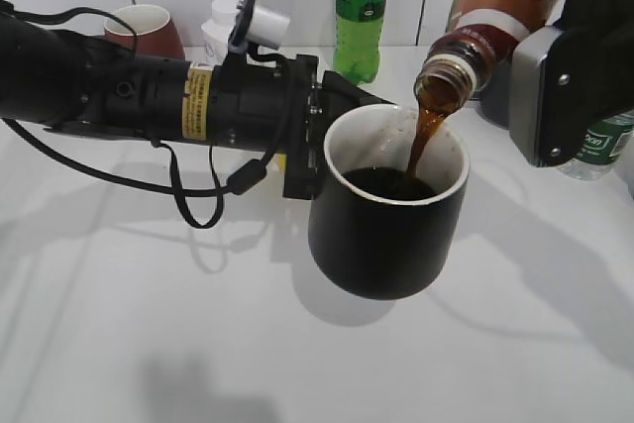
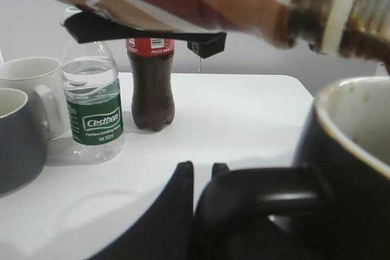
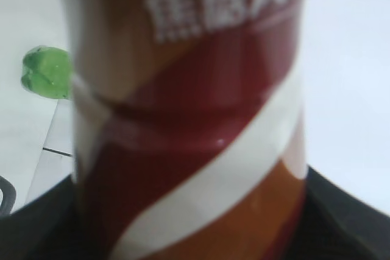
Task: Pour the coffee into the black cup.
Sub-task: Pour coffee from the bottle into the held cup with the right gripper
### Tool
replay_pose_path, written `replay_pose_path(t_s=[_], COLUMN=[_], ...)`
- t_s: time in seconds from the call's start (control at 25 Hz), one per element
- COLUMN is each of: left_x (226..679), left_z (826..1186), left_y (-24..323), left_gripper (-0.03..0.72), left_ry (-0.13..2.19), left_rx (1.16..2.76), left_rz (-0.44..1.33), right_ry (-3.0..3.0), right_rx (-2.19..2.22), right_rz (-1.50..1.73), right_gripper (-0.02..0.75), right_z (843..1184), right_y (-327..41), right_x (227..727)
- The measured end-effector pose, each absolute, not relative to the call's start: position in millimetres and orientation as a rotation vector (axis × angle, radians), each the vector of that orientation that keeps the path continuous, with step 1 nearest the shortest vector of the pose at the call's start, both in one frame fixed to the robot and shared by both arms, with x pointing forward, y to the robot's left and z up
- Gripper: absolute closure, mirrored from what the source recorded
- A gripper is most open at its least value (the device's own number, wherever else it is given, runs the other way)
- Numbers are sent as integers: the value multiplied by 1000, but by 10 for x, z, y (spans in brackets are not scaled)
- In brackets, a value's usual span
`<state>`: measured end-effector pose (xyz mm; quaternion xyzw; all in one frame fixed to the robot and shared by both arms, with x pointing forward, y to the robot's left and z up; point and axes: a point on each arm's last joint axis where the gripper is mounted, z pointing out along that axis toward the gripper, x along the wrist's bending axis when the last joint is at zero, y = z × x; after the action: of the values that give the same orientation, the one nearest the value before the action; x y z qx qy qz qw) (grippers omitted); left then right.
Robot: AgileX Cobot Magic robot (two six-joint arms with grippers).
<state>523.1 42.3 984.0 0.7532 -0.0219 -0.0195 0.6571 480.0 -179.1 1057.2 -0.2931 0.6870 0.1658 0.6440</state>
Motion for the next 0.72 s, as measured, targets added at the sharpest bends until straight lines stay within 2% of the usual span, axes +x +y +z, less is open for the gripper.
replay_pose_path(t_s=[0.2, 0.72], left_x=[5230, 5333], left_z=[9838, 9896], left_y=[424, 419], left_gripper=[636, 636], left_ry=[-52, 66], left_rx=[1708, 1643], left_rz=[-45, 20], right_ry=[1575, 1703], right_rx=[-642, -323], right_rz=[398, 693], right_gripper=[202, 202], right_z=[10574, 10574], right_y=[-1793, -1793], right_x=[4802, 4802])
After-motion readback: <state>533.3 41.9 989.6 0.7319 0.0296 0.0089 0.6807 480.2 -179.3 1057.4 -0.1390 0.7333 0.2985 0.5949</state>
